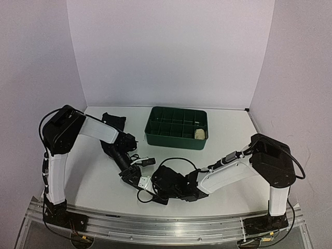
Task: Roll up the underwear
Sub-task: Roll the underwear to the center of the board.
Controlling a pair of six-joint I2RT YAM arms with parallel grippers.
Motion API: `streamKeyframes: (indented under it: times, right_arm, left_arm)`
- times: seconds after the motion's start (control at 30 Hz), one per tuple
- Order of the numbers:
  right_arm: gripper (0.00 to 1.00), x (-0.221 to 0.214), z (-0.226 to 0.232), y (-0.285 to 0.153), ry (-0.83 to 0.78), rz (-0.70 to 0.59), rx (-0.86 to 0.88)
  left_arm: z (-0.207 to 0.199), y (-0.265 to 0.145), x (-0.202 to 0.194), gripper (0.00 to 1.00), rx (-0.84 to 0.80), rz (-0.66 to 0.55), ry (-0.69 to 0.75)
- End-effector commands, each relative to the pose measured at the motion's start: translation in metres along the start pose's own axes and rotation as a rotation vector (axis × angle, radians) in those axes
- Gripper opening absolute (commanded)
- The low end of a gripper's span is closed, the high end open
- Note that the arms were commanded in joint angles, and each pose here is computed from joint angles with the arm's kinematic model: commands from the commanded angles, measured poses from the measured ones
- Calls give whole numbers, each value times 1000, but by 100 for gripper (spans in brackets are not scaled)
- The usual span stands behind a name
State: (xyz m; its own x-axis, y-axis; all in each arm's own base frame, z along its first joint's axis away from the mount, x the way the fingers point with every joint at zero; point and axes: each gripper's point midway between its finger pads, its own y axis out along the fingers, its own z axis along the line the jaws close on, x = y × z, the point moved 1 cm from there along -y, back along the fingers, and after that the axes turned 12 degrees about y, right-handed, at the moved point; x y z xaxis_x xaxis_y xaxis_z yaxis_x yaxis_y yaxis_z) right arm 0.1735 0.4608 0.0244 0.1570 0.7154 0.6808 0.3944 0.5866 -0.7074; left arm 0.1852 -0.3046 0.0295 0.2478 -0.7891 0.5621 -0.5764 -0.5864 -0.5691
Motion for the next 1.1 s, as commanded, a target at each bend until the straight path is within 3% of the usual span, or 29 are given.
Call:
streamKeyframes:
  times: [0.0,0.1,0.23,0.4,0.5,0.6,0.73,0.87,1.03,1.07]
  right_arm:
    - [0,-27,22,-5,213,104,176]
    - [0,-41,39,-3,445,191,368]
    - [0,-38,51,-1,612,252,511]
    - [0,-40,42,15,890,361,632]
    - [0,-40,40,22,966,402,680]
    - [0,-41,37,22,974,400,675]
    - [0,-41,35,21,982,400,676]
    - [0,-41,34,20,978,396,673]
    - [1,-31,27,19,970,362,656]
    - [5,-28,24,19,967,350,649]
  left_arm:
    - [-13,-34,10,56,141,-91,191]
    - [-33,-53,15,62,263,-145,446]
    - [-46,-58,14,63,345,-145,617]
    - [-53,-40,0,64,404,-50,874]
    - [-50,-28,-1,66,473,21,1026]
    - [-41,-22,6,67,512,65,1079]
    - [-18,-20,1,66,551,138,1047]
    - [-5,-17,-7,56,565,193,1021]
    - [-6,-13,-10,28,540,201,993]
    - [-7,-11,-10,21,531,203,984]
